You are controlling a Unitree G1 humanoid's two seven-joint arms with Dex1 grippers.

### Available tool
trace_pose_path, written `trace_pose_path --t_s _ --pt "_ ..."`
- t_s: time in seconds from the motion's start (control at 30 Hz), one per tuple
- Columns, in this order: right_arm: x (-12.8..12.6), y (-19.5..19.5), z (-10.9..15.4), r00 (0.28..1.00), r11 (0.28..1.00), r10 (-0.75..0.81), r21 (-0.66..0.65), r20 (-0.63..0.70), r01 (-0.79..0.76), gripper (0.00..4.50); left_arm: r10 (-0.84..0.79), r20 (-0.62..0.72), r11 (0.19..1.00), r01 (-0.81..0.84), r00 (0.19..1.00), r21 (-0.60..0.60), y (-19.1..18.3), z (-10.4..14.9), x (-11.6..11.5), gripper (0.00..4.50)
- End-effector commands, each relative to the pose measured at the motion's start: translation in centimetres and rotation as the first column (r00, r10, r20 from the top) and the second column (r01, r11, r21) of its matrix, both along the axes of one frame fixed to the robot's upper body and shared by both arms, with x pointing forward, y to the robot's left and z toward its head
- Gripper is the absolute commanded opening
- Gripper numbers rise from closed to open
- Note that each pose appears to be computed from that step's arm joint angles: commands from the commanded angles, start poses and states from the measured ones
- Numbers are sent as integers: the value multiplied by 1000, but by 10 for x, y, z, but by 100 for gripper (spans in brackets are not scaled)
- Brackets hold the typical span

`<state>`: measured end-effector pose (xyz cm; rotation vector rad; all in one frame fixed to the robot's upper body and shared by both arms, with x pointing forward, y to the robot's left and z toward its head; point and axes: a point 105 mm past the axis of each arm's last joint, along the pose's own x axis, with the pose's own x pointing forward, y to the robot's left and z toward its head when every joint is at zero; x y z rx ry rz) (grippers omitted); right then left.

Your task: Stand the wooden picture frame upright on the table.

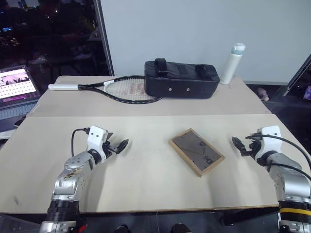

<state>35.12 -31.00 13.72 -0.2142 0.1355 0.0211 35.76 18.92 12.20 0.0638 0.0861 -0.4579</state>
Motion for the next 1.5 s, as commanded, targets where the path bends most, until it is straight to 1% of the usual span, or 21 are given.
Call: trace_pose_path --t_s 0.03,0.1,0.13,0.2,0.27,0.3,0.37,0.4,0.47,0.5,0.57,0.63,0.67,0.73,0.83,0.93,1.03,1.17,1.33,1.4,1.5 --pt "3 -10 26 998 998 11 -67 62 -7 444 -110 12 994 110 994 -29 -5 15 -7 450" --pt "7 -12 34 998 985 52 -168 39 -45 450 -247 -6 968 246 969 -51 -16 29 -17 398" --pt "9 -13 36 997 972 71 -227 9 -67 423 -302 -37 953 301 952 -36 -22 30 -21 376" --pt "14 -16 36 995 943 87 -319 -45 -97 379 -363 -99 931 364 927 -5 -33 28 -25 309" --pt "19 -15 36 992 921 98 -370 -73 -119 313 -415 -152 907 421 897 12 -44 25 -29 232" --pt "23 -12 37 989 909 116 -392 -89 -142 281 -457 -178 883 469 871 29 -54 22 -33 203" --pt "31 -6 34 980 888 145 -420 -136 -189 207 -527 -213 836 547 823 42 -72 19 -41 127" --pt "33 -3 30 971 877 168 -425 -169 -225 182 -546 -222 822 568 808 42 -80 18 -42 99" --pt "39 3 16 944 852 204 -428 -260 -302 97 -574 -218 808 589 789 6 -100 19 -38 21" --pt "44 7 13 938 861 222 -398 -266 -317 73 -585 -225 800 601 779 2 -112 17 -36 0" --pt "50 14 12 931 870 248 -362 -266 -335 2 -594 -236 789 614 769 15 -124 14 -33 0" --pt "49 23 4 901 857 306 -324 -308 -402 2 -594 -248 783 621 765 37 -136 8 -30 0" --pt "45 35 -1 864 843 374 -264 -338 -469 2 -617 -266 753 654 740 74 -150 2 -33 0" --pt "38 49 -5 815 825 454 -176 -361 -538 2 -620 -293 736 669 728 103 -164 -7 -35 0" --pt "23 68 -10 733 775 555 -75 -394 -627 2 -607 -327 736 668 725 115 -169 -16 -37 0" --pt "12 81 -9 691 747 612 -7 -386 -665 2 -593 -332 743 657 734 127 -166 -19 -36 0" --pt "-8 107 -9 615 684 705 107 -353 -722 2 -536 -325 792 597 779 124 -141 -18 -27 0" --pt "-25 137 -13 554 627 765 182 -327 -758 2 -441 -335 852 505 833 134 -97 -17 -20 0" --pt "-32 178 -22 495 562 817 215 -295 -799 2 -375 -384 875 459 844 155 -51 -19 -31 0" --pt "-29 187 -21 495 554 828 246 -263 -795 2 -334 -400 888 427 853 170 -36 -21 -33 0" --pt "-34 199 -22 455 515 853 280 -254 -810 2 -268 -424 904 378 865 200 -17 -26 -34 0"
